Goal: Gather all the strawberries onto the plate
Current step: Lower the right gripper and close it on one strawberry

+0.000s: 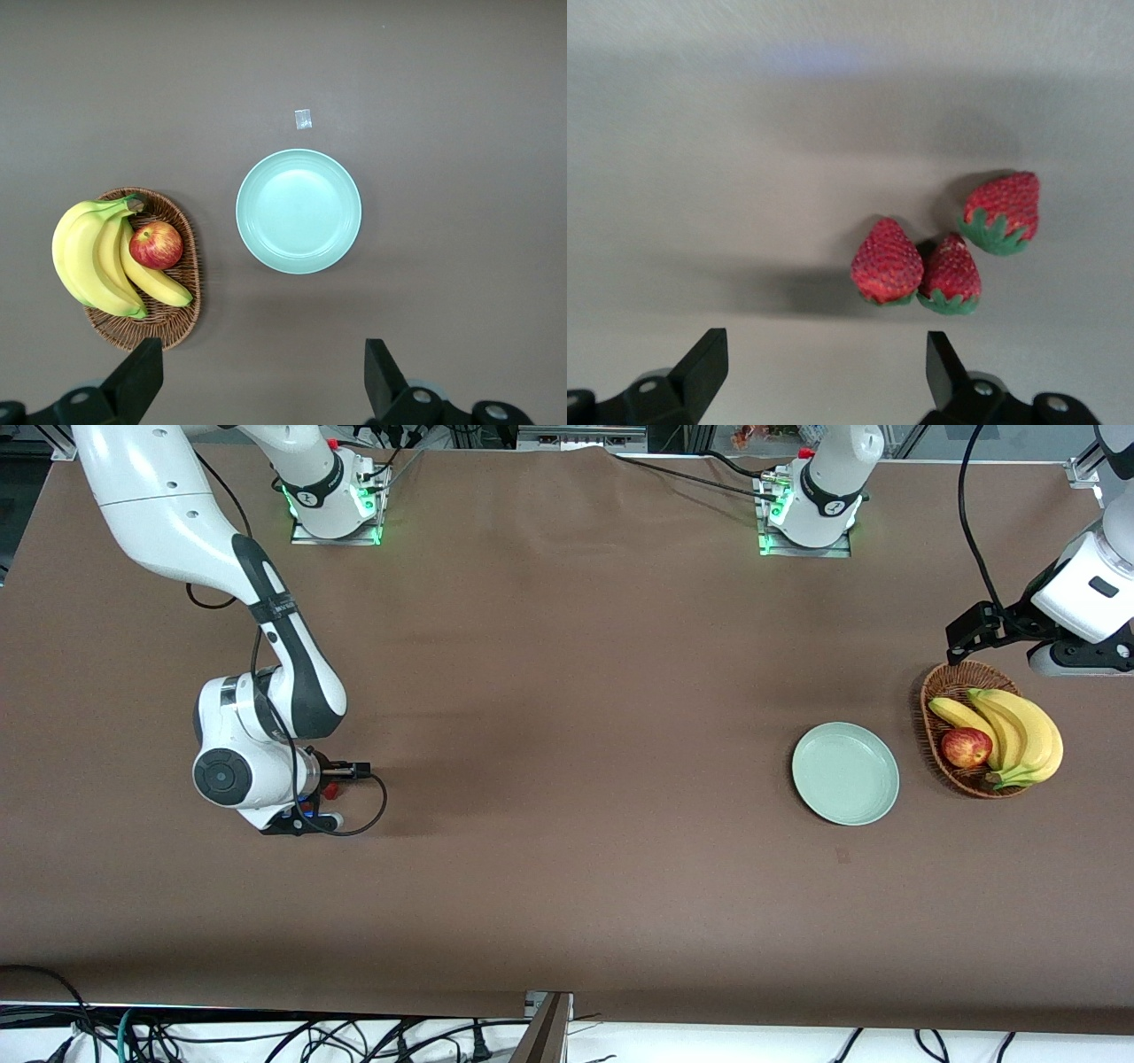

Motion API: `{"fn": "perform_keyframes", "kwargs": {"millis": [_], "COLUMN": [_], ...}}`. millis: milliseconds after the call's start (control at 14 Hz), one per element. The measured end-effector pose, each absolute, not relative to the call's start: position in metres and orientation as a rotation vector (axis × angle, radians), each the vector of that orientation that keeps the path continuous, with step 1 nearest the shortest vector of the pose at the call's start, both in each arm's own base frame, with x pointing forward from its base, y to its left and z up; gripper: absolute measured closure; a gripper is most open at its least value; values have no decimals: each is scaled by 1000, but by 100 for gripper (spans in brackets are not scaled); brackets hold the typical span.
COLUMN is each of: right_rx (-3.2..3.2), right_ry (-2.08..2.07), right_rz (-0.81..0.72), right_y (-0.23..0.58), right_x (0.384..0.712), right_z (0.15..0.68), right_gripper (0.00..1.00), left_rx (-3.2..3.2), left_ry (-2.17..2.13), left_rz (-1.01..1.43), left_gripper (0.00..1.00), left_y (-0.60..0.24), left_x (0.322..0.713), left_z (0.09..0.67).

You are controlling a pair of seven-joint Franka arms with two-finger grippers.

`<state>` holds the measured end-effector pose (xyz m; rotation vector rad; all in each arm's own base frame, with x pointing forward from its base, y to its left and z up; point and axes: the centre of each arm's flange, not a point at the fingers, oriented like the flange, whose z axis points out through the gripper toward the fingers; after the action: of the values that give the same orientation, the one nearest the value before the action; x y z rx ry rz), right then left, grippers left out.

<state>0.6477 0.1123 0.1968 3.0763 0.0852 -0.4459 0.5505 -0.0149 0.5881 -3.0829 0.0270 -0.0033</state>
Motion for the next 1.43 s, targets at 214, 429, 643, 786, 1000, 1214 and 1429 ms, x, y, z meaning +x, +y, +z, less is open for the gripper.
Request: {"fn": "perform_keyframes", "kwargs": {"millis": [214,429,643,786,1000,1214,1429], "right_rx": [3076,3085,3085,3085,3084,3090,3075], "right_ry": [82,81,87,89,57,63,79], "right_rz": [-438,-405,-406,-405,-395,-353,-296], "right_y": [110,110,112,113,125,143,136], "right_x": [648,650,650,649,648,648,652], "right_z": [193,187,181,180,180,179,168], "right_gripper": [1,1,1,1,1,1,1], "left_rx": [-3083,-3083,-3083,-3083,-3083,-3083,-3083], "left_ry": [27,27,27,27,27,27,27], "left_rz": [-3,-3,-3,-3,-3,-3,-3], "left_gripper": [0,0,0,0,0,0,0], "left_y": [-15,-15,-15,-15,-15,-15,-15], "left_x": [550,550,550,550,550,550,550], "left_z": [588,588,588,588,588,588,588]}}
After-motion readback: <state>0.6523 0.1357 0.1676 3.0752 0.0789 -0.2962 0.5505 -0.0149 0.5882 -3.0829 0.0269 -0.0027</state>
